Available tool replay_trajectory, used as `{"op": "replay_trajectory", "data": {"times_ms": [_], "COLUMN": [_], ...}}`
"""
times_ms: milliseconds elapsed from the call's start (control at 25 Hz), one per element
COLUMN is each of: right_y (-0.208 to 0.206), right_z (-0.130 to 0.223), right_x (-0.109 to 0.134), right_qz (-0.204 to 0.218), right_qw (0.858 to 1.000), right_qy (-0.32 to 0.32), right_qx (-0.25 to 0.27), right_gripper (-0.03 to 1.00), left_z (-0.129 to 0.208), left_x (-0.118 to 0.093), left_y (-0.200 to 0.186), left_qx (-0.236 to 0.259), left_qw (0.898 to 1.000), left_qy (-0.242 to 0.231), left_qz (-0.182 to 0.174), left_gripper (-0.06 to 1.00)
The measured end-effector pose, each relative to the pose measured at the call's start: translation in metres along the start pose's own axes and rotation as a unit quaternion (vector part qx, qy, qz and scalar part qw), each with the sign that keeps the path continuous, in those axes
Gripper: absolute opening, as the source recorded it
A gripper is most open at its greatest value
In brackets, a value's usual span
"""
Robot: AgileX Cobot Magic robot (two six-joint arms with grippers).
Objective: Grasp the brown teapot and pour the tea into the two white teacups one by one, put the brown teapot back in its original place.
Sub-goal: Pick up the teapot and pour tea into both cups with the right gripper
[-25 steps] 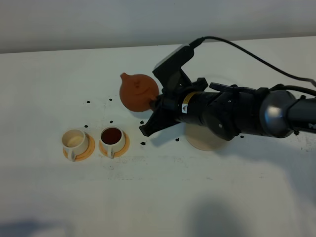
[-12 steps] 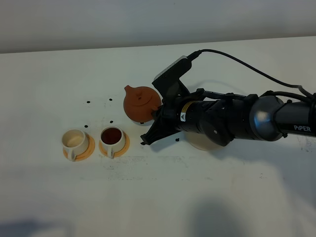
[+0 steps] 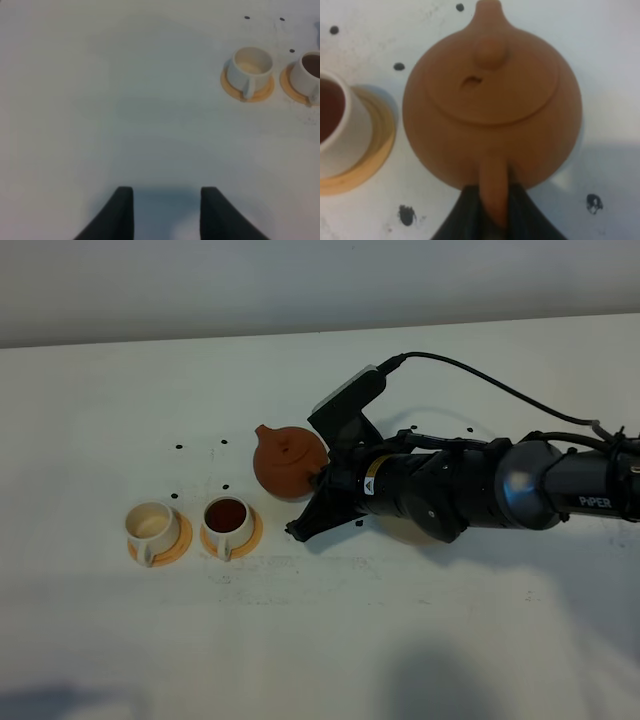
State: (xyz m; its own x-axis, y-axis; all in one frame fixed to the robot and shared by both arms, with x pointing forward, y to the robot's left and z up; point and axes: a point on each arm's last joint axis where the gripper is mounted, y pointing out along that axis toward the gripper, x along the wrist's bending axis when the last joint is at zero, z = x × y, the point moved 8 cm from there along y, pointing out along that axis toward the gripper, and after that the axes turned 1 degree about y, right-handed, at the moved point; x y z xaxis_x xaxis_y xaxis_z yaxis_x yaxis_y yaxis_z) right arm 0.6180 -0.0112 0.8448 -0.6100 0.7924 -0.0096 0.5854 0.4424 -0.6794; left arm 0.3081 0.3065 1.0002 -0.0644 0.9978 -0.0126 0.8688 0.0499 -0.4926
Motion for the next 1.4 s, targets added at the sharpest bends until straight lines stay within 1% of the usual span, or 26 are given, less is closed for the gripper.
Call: {"op": "replay_trajectory", "data": {"times_ms": [120, 480, 640, 1040, 1160, 1400], "right_y": [0.004, 0.003, -0.004, -0.022, -0.025, -0.027], "right_z": [0.005, 0.004, -0.006, -0.03, -0.038, -0.053], "right_x": [0.0, 0.0, 0.0, 0.002, 0.007, 0.027], "right_qz": [0.0, 0.0, 0.0, -0.002, -0.005, -0.018], "right_qw": [1.0, 1.0, 1.0, 0.999, 0.997, 0.992], "right_qy": [0.001, 0.001, -0.004, -0.04, -0.06, -0.11], "right_qx": [0.007, 0.005, -0.008, -0.037, -0.039, -0.056], "right_gripper": [0.11, 0.11, 0.11, 0.11, 0.11, 0.11], "left_z": [0.0, 0.0, 0.0, 0.0, 0.0, 0.0], "left_x": [0.0, 0.0, 0.0, 0.0, 0.0, 0.0], "left_y": [0.0, 0.0, 0.0, 0.0, 0.0, 0.0], "left_qx": [0.0, 0.0, 0.0, 0.0, 0.0, 0.0], "left_qw": [1.0, 1.0, 1.0, 1.0, 1.0, 1.0], "left_qy": [0.0, 0.0, 0.0, 0.0, 0.0, 0.0], "left_qz": [0.0, 0.0, 0.0, 0.0, 0.0, 0.0], "left_gripper": [0.33, 0.33, 0.33, 0.33, 0.33, 0.33]}}
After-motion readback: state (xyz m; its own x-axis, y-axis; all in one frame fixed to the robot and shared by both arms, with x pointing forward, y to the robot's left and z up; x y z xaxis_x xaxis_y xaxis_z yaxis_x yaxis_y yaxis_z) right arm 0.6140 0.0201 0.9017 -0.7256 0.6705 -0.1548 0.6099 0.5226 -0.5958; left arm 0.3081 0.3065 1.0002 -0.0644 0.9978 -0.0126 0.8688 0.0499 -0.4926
